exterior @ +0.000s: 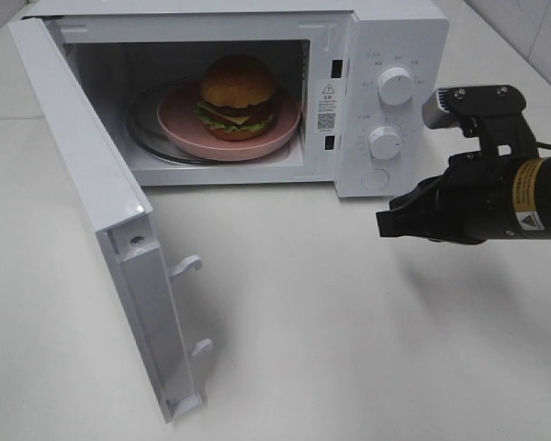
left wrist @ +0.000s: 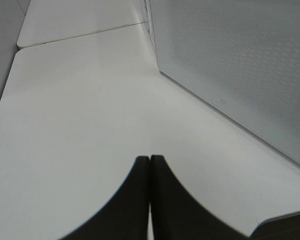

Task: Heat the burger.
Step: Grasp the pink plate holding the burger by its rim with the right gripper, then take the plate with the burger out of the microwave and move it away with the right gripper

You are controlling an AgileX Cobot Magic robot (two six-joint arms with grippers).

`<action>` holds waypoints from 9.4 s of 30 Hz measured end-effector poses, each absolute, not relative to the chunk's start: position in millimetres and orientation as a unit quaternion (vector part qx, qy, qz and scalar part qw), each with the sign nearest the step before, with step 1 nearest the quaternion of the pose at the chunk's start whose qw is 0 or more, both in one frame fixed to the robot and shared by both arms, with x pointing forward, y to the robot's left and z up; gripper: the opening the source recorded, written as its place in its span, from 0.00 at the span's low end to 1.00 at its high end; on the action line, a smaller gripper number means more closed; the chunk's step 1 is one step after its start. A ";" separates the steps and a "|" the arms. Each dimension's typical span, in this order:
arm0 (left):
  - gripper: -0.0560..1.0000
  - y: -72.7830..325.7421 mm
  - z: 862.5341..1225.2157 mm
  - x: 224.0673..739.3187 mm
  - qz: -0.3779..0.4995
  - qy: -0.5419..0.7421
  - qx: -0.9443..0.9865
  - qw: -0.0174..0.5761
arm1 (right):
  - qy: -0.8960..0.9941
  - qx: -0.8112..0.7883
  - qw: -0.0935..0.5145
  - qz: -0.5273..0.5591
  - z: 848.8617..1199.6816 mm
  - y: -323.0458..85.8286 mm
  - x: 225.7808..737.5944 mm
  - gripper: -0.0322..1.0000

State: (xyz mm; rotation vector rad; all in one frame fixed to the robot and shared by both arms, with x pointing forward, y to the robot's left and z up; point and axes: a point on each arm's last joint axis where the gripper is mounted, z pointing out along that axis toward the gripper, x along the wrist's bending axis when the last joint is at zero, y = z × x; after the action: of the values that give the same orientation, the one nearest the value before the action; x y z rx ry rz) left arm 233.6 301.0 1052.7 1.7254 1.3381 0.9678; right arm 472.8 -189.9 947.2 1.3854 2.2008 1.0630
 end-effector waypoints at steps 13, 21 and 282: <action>0.05 301.0 1052.7 233.6 0.377 0.521 0.672 0.368 | 0.777 0.456 0.105 0.422 960.7 -179.5 461.0 0.05; 0.05 301.0 1052.7 233.6 0.377 0.521 0.672 0.368 | 0.783 0.446 0.102 0.422 960.6 -178.6 459.9 0.07; 0.05 301.0 1052.7 233.6 0.377 0.521 0.672 0.368 | 0.915 -0.275 0.294 0.015 946.5 -154.8 419.7 0.13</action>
State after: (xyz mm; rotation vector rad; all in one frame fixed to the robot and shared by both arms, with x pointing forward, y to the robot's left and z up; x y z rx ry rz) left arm 233.6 301.0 1052.7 1.7254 1.3381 0.9678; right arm 419.7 -154.8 946.5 -0.7327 2.4365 0.0390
